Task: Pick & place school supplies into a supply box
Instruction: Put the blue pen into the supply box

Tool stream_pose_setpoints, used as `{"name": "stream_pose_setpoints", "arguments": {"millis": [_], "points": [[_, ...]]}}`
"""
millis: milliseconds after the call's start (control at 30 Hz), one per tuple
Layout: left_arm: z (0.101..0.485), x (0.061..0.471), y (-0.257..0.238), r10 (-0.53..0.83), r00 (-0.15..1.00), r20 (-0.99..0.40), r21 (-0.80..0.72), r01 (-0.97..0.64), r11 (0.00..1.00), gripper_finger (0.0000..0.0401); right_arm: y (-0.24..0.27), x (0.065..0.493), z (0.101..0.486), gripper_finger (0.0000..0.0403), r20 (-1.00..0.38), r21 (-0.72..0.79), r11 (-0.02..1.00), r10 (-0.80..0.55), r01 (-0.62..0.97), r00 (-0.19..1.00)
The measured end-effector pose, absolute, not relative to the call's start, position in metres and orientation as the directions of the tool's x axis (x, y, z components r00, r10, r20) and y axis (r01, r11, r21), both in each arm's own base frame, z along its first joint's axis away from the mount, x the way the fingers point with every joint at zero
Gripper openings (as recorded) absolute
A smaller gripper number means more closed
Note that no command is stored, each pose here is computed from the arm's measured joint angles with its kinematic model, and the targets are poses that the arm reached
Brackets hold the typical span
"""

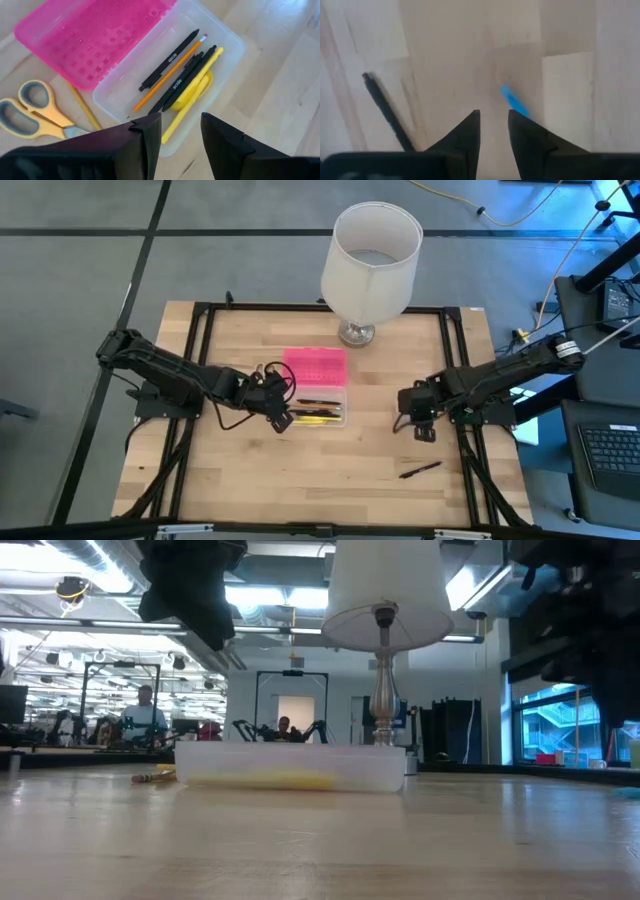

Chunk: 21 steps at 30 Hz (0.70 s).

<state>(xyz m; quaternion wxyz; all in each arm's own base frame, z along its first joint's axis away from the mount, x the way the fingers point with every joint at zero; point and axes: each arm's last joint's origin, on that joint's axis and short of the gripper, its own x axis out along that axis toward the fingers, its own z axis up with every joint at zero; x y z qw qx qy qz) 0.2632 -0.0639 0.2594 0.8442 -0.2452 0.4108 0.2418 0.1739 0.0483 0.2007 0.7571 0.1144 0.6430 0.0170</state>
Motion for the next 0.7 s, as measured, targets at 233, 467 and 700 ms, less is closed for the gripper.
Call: {"name": "stream_pose_setpoints", "arguments": {"millis": [233, 467, 700], "points": [[0.2594, 0.2633, -0.0640, 0.202, 0.546, -0.813, -0.219, -0.609, 0.762, 0.0129, 0.0447, 0.1764, 0.1968, 0.0104, -0.983, 0.068, 0.992, 0.049, 0.107, 0.177], [0.2596, 0.2632, -0.0639, 0.206, 0.547, -0.812, -0.218, -0.610, 0.762, 0.0129, 0.0389, 0.1772, 0.1972, 0.0104, -0.967, -0.112, 0.981, -0.145, 0.162, 0.210], [0.2596, 0.2633, -0.0639, 0.207, 0.547, -0.811, -0.217, -0.611, 0.761, 0.0129, 0.0397, 0.1774, 0.1972, 0.0105, -0.973, -0.064, 0.974, -0.109, 0.215, 0.206]]}}
